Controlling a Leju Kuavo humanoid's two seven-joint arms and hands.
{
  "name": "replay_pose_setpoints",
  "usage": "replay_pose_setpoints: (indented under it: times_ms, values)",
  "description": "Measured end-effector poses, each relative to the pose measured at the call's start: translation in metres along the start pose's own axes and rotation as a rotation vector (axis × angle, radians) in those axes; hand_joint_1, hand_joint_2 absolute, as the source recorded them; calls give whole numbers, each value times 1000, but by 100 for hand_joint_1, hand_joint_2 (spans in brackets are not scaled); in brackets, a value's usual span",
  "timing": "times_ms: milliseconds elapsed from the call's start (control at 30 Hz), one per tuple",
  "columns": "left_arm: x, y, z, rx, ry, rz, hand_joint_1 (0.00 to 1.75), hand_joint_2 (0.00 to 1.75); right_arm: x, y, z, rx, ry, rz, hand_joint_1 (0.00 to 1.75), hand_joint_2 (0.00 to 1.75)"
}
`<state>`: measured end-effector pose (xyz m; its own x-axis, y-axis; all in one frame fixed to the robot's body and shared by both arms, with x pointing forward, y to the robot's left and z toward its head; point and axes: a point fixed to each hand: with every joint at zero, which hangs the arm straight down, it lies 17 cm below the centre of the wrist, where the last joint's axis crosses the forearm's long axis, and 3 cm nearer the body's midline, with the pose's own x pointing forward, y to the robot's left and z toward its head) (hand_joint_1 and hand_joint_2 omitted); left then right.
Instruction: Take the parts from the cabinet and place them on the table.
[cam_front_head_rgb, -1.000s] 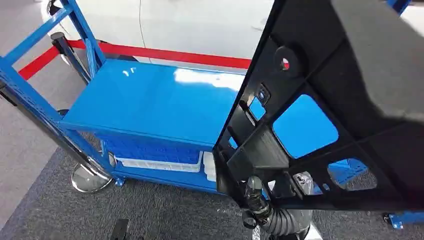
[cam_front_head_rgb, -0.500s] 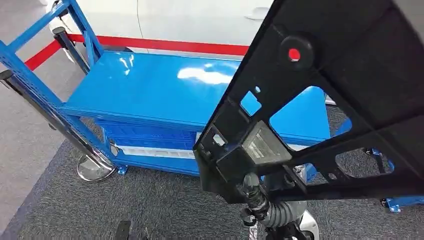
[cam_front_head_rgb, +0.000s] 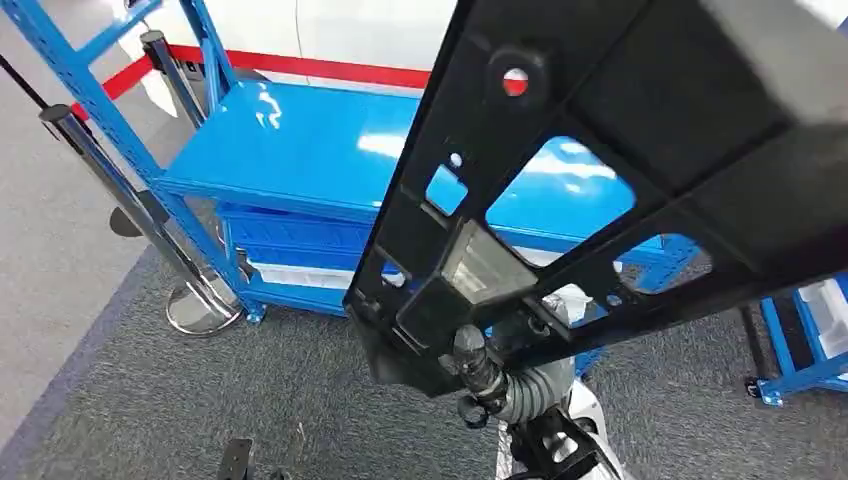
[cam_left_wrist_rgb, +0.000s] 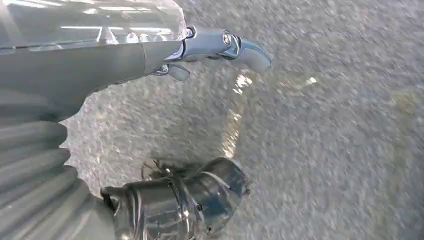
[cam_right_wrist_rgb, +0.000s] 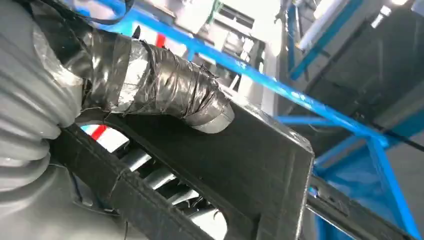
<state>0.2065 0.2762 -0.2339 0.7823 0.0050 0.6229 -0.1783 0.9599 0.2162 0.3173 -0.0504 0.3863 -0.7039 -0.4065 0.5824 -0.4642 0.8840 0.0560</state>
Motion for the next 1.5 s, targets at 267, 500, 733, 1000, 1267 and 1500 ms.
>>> replay_pose_setpoints:
  times_ms: [267,500,733,1000,1267,1500]
  values:
    - [0,-1,1,4,-5,14,0,175,-14,2,-1,16,16,13,175,175]
    - [-24,4,8,6,52,40,0,175,-16,-1,0,-13,11,58,175,175]
    - [-23,11,5,15,52,39,0,175,-17,-1,1,-20,16,64,175,175]
    - [-35,16,6,32,103,46,0,175,-24,-7,10,-58,59,115,175,175]
    - [-38,16,7,30,110,37,0,175,-23,-10,17,-80,78,126,175,175]
    - [-37,16,6,15,97,17,0,175,-22,-14,20,-101,86,159,175,175]
